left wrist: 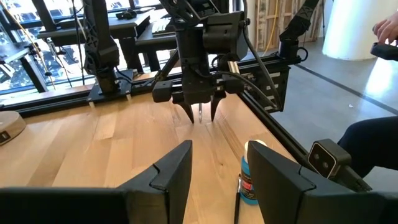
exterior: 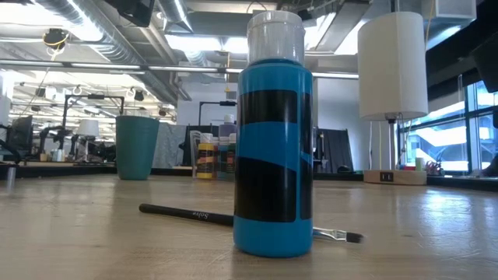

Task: Pick & Place Paint Supplies
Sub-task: Put the silver paint brush into the green cup

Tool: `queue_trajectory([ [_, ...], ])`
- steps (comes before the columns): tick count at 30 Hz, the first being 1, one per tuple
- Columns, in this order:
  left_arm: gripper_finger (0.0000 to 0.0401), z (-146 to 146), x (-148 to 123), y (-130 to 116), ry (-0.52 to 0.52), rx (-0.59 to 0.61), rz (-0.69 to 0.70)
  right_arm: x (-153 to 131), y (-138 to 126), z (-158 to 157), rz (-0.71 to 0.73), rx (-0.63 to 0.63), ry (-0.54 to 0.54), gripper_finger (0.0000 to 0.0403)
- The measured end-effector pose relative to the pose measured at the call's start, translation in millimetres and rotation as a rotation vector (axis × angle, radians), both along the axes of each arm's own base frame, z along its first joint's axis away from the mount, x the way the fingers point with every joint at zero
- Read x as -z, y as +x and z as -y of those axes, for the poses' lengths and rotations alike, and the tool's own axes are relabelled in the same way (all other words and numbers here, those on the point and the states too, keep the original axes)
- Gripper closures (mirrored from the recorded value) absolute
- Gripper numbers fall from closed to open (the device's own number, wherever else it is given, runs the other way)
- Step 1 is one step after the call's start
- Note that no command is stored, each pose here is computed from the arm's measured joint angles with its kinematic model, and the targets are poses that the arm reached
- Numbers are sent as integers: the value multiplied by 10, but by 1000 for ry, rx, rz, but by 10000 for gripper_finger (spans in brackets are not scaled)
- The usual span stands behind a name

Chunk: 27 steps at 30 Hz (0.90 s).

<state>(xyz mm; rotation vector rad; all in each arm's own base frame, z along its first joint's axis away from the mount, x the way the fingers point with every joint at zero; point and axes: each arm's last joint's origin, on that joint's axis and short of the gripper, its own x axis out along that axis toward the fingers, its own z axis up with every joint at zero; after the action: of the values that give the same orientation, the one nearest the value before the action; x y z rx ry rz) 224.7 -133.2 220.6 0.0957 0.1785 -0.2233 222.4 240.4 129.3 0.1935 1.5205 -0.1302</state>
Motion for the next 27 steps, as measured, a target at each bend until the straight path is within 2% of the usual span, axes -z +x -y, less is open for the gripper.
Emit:
queue_trajectory([
  [11,251,-1,3,0,1,0,-3,0,-9,-2,-21,6,12,191],
  [27,251,1,4,-1,-1,2,-4,2,-32,-8,-44,46,19,229],
])
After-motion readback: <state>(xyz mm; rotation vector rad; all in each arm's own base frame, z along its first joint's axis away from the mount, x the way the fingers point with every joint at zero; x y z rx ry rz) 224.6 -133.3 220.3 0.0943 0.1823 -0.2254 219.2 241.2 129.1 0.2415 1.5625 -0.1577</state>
